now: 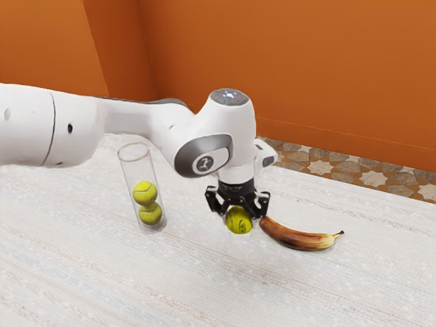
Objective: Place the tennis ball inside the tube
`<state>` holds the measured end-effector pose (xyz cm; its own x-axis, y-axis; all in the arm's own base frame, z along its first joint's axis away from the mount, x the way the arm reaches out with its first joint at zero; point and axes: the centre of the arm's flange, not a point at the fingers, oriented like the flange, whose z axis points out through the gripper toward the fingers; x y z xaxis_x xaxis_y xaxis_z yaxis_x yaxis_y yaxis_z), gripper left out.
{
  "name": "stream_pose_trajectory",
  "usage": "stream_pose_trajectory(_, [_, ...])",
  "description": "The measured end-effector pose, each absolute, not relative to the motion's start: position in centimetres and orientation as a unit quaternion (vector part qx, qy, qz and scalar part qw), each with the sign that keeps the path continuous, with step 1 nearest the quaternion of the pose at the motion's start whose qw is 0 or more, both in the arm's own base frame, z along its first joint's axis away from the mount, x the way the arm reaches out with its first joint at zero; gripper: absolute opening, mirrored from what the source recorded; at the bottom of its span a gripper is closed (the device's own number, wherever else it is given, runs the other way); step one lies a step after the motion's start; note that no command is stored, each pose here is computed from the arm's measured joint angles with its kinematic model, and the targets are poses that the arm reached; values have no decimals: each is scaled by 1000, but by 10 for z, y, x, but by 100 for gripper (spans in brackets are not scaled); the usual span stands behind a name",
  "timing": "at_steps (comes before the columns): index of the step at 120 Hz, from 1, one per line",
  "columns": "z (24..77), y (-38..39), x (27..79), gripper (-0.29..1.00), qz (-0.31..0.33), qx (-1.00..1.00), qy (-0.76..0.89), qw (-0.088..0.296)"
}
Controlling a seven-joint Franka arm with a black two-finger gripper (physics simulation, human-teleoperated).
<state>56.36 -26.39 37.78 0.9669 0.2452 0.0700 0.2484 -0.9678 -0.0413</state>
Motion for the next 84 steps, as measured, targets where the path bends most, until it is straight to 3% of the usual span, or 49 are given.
stream_pose_trajectory(42, [490,-139,552,32,-90,-977,-181,63])
stream_pose_trajectory(84, [519,-30,562,34,-119,-968,-205,83])
